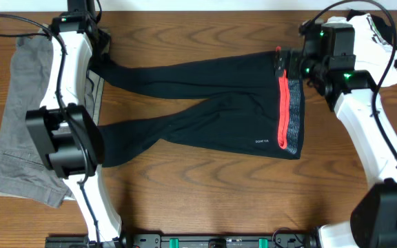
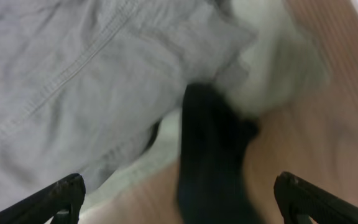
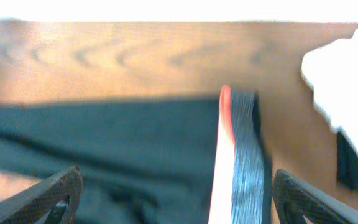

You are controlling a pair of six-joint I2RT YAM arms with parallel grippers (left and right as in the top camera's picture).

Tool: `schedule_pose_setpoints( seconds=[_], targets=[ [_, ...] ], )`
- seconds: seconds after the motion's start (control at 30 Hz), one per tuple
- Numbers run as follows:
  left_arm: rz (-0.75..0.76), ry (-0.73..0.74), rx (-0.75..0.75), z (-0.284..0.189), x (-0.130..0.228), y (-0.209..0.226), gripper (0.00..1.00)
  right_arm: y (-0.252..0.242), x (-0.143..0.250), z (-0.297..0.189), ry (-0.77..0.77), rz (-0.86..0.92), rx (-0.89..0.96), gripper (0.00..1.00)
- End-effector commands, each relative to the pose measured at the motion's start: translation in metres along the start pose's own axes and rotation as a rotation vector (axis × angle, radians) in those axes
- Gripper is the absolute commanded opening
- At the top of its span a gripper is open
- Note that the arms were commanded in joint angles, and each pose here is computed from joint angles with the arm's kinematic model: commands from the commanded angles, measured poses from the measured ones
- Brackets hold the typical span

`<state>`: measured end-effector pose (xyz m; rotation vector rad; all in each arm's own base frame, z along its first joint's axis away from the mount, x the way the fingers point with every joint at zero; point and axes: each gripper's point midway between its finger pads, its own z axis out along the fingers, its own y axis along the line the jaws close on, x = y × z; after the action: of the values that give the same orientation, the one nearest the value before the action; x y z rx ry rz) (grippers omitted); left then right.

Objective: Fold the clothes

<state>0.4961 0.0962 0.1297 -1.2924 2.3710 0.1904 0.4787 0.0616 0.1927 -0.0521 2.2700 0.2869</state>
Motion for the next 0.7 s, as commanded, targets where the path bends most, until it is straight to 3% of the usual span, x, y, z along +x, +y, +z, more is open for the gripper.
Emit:
schedule_pose_setpoints(
  seconds=[0.0,0.27,0.43,0.67],
  targets=[
    [0.197,0.046,0.063,-0.036,0.011,-0.001,0.98,-0.034,0.020,0.034,0.047,0.022,0.066,0.94],
    [0.258,0.136,-0.018,-0.042,0.032,0.022,0.98,-0.062,0.072,0.111,0.158,-0.036,0.090,0.91],
    [0.258,0.136,-0.018,-0.042,0.032,0.022,0.98,-0.072,0.087,0.133,0.166,-0.077,0.211,0.91],
    [0.258,0.136,-0.018,-0.042,0.032,0.022,0.98,-0.092,0.100,0.144,0.165,-0.066,0.365,0.76]
  ],
)
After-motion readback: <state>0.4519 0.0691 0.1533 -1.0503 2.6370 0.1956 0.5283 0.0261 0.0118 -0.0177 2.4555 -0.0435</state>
